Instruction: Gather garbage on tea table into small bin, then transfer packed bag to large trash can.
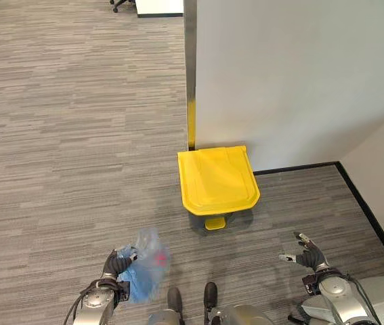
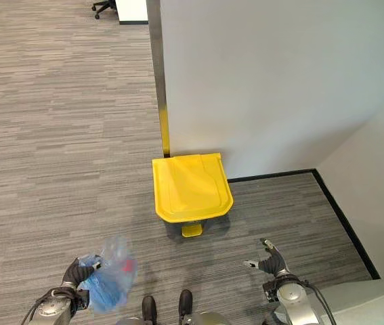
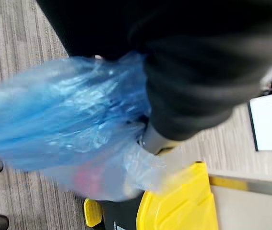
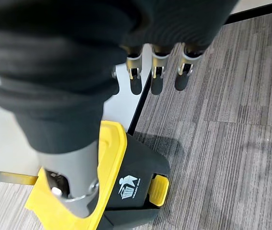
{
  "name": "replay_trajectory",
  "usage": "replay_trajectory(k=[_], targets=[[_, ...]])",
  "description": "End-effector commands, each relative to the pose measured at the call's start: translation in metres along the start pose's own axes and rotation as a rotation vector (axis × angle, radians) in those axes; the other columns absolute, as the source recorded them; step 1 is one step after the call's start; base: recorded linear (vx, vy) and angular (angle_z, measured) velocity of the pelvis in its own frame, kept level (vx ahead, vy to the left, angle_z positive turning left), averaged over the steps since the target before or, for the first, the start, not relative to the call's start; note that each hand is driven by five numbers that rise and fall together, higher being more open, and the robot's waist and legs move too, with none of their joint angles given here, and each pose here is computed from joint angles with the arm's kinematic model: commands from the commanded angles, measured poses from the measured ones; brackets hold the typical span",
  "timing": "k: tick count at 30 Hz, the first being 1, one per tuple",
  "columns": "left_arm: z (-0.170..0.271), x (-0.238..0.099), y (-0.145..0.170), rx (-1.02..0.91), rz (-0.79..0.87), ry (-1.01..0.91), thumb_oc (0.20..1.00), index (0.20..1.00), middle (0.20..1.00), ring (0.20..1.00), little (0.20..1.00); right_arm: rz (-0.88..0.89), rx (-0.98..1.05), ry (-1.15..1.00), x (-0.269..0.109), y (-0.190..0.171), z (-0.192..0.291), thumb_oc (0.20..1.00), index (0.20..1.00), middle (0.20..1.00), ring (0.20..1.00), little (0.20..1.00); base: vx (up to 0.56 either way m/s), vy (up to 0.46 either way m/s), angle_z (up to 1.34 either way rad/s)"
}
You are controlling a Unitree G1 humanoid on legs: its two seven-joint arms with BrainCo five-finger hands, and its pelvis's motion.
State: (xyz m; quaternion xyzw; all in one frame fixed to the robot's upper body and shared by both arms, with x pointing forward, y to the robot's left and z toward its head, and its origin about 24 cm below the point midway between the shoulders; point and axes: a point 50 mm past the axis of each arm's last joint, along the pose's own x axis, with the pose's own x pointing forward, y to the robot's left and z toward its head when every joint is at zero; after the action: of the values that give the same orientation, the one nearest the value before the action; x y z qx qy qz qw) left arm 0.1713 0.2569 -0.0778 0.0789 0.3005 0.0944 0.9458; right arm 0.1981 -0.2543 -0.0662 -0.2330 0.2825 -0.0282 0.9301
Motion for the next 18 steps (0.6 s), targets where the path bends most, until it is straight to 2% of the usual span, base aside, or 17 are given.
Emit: replay_trajectory(k=[1,8,13,18], targets=[[0.025,0.001,0.020,0.043,0.046,-0.125,0.200,0.200,0.200,0.200,0.200,0.001,-0.011,-0.053,0.003,0.003,0.013,1.000,1.000,1.000,1.000,1.000,0.01,0.123,-0.17],[0.028,0.001,0.030,0.055,0.082,-0.130,0.200,0.200,0.200,0.200,0.200,0.019,0.007,-0.081,0.005,0.010,0.021,1.000,1.000,1.000,1.000,1.000,0.04,0.112,-0.19],[0.030,0.002,0.031,0.040,0.098,-0.135,0.200,0.200,0.200,0.200,0.200,-0.002,0.007,-0.083,0.006,0.004,0.023,1.000,1.000,1.000,1.000,1.000,0.22,0.045,-0.12],[0.037,0.007,0.031,0.029,0.110,-0.161,0.200,0.200,0.200,0.200,0.200,-0.023,0.013,-0.071,0.005,-0.001,0.019,1.000,1.000,1.000,1.000,1.000,0.25,-0.056,0.31]])
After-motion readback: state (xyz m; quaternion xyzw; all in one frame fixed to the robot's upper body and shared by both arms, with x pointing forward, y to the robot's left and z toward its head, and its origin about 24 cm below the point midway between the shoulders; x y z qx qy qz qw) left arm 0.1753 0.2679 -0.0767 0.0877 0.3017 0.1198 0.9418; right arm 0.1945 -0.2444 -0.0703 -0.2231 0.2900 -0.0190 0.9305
